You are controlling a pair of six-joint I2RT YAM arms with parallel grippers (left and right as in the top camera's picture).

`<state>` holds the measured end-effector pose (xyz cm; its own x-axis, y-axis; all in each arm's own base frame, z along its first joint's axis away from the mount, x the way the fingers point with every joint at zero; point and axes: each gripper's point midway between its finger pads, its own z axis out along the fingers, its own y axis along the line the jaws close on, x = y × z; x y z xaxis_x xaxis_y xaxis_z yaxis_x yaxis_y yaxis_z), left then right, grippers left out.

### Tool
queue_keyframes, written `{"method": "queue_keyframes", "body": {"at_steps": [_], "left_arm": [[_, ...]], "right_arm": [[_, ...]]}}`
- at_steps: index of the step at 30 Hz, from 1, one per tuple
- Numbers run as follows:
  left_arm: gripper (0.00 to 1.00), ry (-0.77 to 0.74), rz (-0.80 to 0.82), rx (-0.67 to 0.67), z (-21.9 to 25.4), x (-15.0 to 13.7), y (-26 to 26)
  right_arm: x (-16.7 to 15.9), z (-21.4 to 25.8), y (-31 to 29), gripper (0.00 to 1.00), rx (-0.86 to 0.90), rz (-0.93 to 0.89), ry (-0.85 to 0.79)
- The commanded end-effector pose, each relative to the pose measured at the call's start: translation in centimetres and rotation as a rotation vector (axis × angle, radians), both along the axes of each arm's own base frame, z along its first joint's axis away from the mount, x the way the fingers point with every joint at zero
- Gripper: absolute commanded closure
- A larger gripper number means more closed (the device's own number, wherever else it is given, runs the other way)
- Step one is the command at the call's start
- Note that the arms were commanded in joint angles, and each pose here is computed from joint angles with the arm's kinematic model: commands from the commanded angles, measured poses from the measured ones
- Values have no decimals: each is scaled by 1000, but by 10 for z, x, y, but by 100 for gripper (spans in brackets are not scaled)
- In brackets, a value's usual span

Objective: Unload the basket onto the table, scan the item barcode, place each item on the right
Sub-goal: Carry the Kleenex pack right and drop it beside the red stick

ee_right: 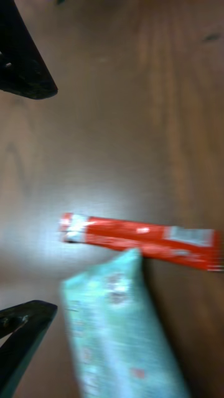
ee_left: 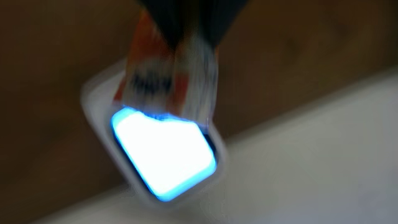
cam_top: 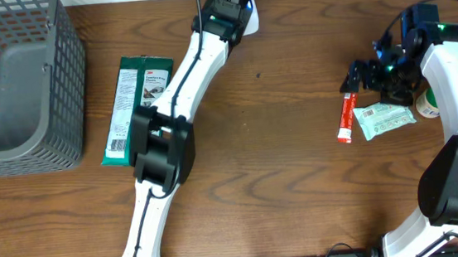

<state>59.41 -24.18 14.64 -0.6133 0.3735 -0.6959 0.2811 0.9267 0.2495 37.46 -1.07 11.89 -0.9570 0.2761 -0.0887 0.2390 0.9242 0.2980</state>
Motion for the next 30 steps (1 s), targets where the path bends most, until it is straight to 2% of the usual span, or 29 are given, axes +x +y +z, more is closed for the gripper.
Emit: {"method": "queue_keyframes", "body": {"at_steps": [1,5,8,13,14,19,21,22,23,25,27,30], "left_arm": [[93,124,-30,-351,70,-57,-40],[93,485,-55,-499,50,-131,-66],[93,656,-51,-509,23,-167,-82],[93,723,-133,-465,-24,-199,-125],[92,733,-150,-474,-40,-211,-150],[92,690,-262,-519,-63,-234,-216],[85,649,-327,-538,-66,-242,-244],[77,621,-351,-544,-68,-245,-256],[63,593,-363,-542,-68,-247,-264],[44,492,-380,-501,-68,-243,-274],[33,382,-389,-435,-54,-233,-271],[27,301,-367,-398,-19,-222,-254]], "right_arm": [[-1,6,11,1,58,-5,-4],[9,41,22,1,206,28,-87],[14,74,7,1,236,-3,-135],[6,110,-34,1,224,-110,-163],[1,115,-45,1,225,-146,-155],[-13,113,-60,1,237,-205,-115],[-15,113,-60,1,241,-209,-105],[-16,113,-60,1,241,-209,-102],[-15,113,-59,1,241,-207,-102],[-15,113,-60,1,240,-207,-102],[-15,113,-60,1,239,-207,-105],[-14,113,-60,1,239,-207,-107]]}}
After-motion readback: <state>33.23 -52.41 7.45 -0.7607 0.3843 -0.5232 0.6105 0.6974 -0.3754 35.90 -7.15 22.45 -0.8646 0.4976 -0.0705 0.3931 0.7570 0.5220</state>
